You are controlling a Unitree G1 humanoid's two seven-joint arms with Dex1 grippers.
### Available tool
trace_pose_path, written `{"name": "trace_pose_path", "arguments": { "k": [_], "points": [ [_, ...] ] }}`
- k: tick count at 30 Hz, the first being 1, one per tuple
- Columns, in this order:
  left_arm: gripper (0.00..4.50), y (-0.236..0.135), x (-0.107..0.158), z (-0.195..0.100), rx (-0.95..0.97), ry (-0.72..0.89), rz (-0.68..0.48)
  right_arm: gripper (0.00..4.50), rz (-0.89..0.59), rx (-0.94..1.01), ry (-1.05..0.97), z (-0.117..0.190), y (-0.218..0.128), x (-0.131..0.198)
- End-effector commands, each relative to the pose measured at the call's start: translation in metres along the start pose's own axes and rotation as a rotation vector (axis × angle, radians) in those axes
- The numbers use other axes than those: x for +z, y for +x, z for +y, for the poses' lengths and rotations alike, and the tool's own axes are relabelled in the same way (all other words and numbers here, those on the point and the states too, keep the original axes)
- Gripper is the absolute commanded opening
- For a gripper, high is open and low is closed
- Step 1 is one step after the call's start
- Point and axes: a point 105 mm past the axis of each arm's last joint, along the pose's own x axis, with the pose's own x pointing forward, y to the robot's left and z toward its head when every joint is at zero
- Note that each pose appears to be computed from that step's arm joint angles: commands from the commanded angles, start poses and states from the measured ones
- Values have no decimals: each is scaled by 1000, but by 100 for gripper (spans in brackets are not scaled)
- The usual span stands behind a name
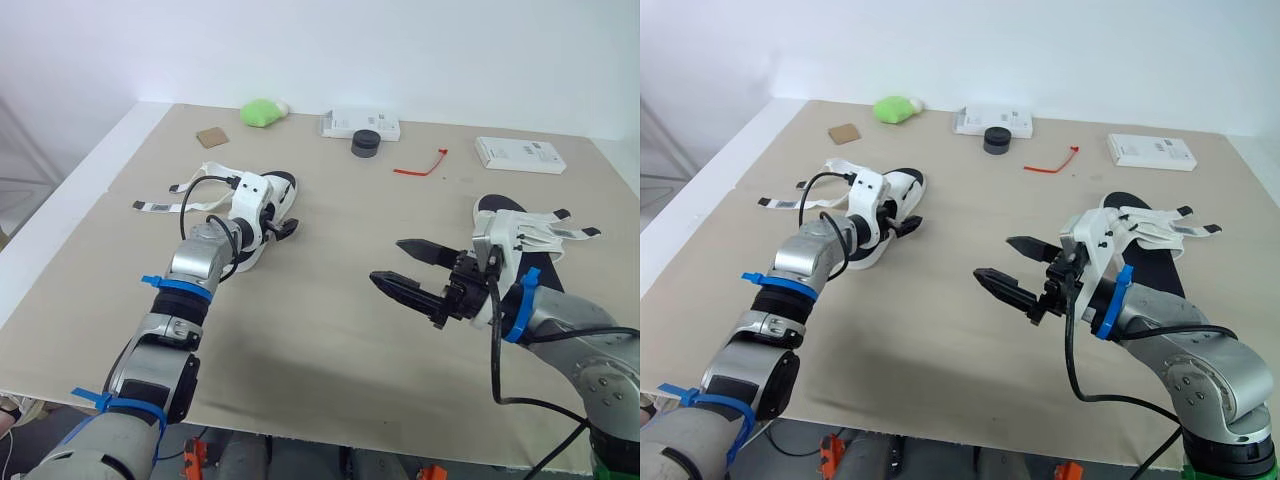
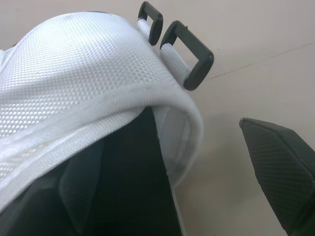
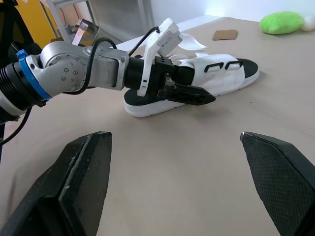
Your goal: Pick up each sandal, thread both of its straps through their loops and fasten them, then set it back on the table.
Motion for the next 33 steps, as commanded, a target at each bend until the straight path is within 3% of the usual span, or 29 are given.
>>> {"name": "trace_pose_path", "arguments": {
  "k": [1,6,8,11,15,17,21,24,29,33],
  "points": [
    [444,16,12,0,57,8,-22,450,-51,-7,-34,0,2,11],
    [444,25,16,2,100,-9,-51,450,-56,-12,-34,0,1,11],
    [391,26,19,2,108,-16,-71,450,-56,-13,-32,0,2,11],
    [265,26,19,3,114,-9,-81,450,-52,-16,-30,0,1,10],
    [56,24,14,8,133,-1,-76,450,-51,-22,-28,0,-1,10],
    [6,23,13,10,137,16,-77,450,-46,-24,-26,-1,-1,10],
    [6,18,16,11,112,55,-111,450,-44,-20,-24,-1,-1,10],
    [6,14,28,1,27,70,-198,450,-45,-15,-23,-1,-2,12],
    [6,-36,30,-49,-449,216,-334,450,-52,11,-6,-1,-13,20],
    [6,-80,4,-69,-735,345,-275,450,-40,37,47,-4,-23,21]
  ]
}}
